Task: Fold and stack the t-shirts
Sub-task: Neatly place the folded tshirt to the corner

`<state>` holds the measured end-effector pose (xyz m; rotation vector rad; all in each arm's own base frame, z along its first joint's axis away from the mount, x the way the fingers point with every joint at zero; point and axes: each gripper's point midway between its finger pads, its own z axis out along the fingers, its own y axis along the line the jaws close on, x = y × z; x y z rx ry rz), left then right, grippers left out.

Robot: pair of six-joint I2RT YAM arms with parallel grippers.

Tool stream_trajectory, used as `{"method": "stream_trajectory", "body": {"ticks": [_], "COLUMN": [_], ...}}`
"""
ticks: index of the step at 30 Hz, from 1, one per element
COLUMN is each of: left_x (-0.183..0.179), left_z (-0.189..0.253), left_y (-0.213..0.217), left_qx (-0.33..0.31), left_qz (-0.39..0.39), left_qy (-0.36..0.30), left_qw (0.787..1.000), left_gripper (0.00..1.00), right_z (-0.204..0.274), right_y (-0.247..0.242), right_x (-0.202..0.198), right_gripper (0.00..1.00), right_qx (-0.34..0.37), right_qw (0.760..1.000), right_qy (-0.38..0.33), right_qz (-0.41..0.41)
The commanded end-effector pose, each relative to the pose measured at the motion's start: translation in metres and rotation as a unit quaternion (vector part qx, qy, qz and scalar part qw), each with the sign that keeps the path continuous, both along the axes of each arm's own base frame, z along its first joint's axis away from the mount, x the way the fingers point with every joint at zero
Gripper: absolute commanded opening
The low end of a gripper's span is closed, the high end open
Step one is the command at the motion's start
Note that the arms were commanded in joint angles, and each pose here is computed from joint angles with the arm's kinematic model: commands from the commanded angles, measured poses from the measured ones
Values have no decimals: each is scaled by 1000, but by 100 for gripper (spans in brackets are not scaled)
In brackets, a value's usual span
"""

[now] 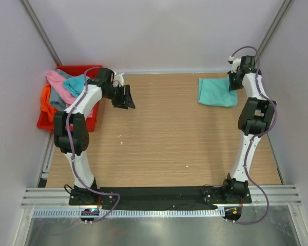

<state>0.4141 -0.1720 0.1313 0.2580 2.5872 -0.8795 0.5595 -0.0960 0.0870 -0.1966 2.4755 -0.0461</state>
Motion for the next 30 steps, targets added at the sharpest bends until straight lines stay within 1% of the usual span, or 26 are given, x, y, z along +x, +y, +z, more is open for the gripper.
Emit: {"method": "stream_trajectory", "body": {"ticks": [1, 2, 4, 7, 8, 13, 22, 30], "left_x": [4, 4, 3, 0, 0, -2, -3, -4], "left_z": [26, 26, 26, 25, 23, 23, 18, 13], "left_y": [1, 1, 1, 3, 4, 7, 6, 7], "left_qx": [1, 0, 0, 3, 7, 13, 11, 13], "left_qz": [-7, -7, -7, -5, -5, -2, -3, -1], "left_qy": [-55, -54, -56, -60, -62, -69, -64, -58], "left_qw": [998, 999, 998, 998, 998, 998, 998, 998], "left_gripper": [53, 53, 53, 54, 54, 56, 56, 57], "right_z": [18, 26, 21, 32, 29, 44, 59, 54], "right_y": [-35, -42, -58, -76, -79, -104, -128, -146], "right_x": [23, 31, 38, 50, 53, 63, 65, 70], "right_gripper": [1, 1, 2, 1, 2, 1, 1, 1], "right_qx": [-73, -84, -119, -157, -165, -226, -274, -312], "right_qw": [997, 995, 991, 984, 983, 966, 949, 936], "right_qy": [-30, -44, -44, -66, -66, -92, -110, -112], "right_qz": [-21, -25, -35, -49, -50, -82, -114, -121]}}
